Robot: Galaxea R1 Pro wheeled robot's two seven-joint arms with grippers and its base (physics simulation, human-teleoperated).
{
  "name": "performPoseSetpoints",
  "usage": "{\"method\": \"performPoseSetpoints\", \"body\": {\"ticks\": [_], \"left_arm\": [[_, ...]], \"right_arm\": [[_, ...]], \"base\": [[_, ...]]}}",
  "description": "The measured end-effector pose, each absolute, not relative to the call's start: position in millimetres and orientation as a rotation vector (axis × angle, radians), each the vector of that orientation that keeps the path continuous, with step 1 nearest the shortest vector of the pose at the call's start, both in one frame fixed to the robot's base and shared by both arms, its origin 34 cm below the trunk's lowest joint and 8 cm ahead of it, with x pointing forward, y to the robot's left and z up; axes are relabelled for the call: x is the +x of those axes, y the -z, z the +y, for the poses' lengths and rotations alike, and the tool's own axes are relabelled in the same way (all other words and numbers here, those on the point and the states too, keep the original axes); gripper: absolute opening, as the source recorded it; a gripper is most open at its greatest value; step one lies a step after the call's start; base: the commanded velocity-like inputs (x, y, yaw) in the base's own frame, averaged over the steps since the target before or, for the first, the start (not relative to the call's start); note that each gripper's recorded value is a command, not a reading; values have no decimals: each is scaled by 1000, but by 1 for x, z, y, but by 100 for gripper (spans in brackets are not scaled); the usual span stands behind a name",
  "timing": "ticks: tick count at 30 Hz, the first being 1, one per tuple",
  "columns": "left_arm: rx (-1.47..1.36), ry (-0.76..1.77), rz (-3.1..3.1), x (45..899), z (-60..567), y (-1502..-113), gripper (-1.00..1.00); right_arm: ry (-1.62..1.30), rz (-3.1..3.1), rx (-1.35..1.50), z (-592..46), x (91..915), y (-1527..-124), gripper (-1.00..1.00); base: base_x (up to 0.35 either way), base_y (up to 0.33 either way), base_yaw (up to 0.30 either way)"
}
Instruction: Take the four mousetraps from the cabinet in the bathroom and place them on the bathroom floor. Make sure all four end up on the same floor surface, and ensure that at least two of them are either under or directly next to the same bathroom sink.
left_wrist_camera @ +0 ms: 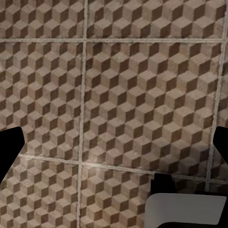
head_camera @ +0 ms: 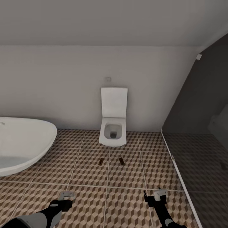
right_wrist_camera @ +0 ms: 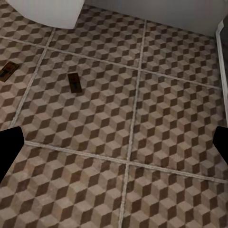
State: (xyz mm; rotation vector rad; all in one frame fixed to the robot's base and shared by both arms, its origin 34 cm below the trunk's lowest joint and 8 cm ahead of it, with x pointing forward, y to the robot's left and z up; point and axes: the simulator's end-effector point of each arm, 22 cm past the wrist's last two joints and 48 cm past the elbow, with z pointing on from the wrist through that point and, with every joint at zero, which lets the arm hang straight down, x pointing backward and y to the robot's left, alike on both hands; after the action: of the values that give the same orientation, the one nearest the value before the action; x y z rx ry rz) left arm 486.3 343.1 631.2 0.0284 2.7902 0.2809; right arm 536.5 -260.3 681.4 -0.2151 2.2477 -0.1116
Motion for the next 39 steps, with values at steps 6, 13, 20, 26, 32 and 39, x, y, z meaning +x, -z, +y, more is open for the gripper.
{"method": "performPoseSetpoints", "body": {"ticks": [6, 13, 20, 26, 32, 39], "left_arm": [[27, -280, 2781, 490, 343, -635, 100], [25, -280, 2770, 494, 343, -639, 100], [23, -279, 2758, 498, 343, -644, 100], [23, -279, 2749, 501, 343, -647, 100], [21, -278, 2739, 505, 343, -651, 100], [20, -277, 2729, 509, 343, -655, 100]], "right_arm": [[113, 2238, -214, -261, 540, -686, 100], [113, 2227, -213, -260, 543, -690, 100], [114, 2216, -212, -260, 547, -695, 100], [115, 2206, -211, -260, 550, -700, 100], [116, 2196, -210, -260, 552, -704, 100], [116, 2186, -209, -260, 556, -709, 100]], "base": [[0, 0, 0], [0, 0, 0], [0, 0, 0], [0, 0, 0], [0, 0, 0], [0, 0, 0]]}}
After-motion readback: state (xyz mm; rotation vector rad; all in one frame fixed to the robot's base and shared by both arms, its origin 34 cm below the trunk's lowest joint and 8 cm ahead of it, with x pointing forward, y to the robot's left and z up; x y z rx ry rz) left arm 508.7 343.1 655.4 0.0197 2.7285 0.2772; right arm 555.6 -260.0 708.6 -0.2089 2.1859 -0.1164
